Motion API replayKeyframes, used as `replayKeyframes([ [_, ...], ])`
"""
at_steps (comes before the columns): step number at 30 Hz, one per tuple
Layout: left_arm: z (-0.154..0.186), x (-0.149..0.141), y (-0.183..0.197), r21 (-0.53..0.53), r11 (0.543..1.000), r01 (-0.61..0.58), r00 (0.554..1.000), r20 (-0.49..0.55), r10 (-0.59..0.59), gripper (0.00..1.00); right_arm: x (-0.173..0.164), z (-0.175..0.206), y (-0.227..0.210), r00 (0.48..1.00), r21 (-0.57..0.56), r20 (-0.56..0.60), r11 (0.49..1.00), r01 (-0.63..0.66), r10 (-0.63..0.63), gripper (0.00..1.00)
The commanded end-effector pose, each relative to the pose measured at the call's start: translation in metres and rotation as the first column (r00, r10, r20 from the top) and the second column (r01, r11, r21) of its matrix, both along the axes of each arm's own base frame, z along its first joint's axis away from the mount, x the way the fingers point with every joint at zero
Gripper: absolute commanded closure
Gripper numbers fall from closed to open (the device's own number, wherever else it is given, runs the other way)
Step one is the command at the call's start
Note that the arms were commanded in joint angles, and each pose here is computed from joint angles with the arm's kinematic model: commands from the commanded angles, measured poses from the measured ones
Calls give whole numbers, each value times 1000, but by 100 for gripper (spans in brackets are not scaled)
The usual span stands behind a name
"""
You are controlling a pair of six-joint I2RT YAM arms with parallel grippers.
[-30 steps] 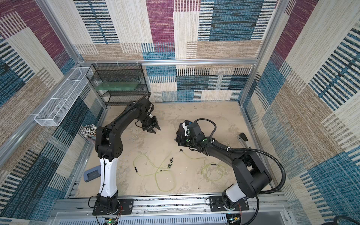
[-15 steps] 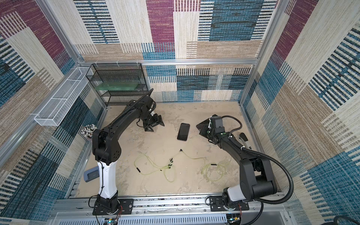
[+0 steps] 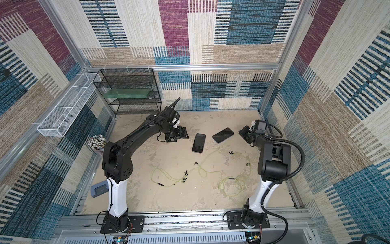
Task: Plug wired earphones into phones
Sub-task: Move the phone to the center of the board.
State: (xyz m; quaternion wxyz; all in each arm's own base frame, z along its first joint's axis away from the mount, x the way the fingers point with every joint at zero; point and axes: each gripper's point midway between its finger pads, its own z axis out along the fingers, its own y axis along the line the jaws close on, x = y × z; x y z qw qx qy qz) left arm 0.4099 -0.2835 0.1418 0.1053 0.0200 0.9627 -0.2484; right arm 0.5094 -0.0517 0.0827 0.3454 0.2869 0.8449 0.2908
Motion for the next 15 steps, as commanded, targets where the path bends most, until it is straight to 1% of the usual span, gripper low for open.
replayKeyframes([
  [1,13,3,-8,-49,998,32,997,72,-28,13,19,-12,1,999,18,-3,998,-53,53,100],
  [4,14,0,-3,-26,998,49,995,83,-47,13,29,-32,0,996,31,-48,997,-69,71,100],
  [8,16,1,-1,-2,998,70,992,108,-69,14,34,-50,8,987,21,-98,991,-130,131,100],
  [15,12,25,-13,30,997,68,984,162,-72,14,31,-68,28,963,28,-150,975,-222,224,100],
])
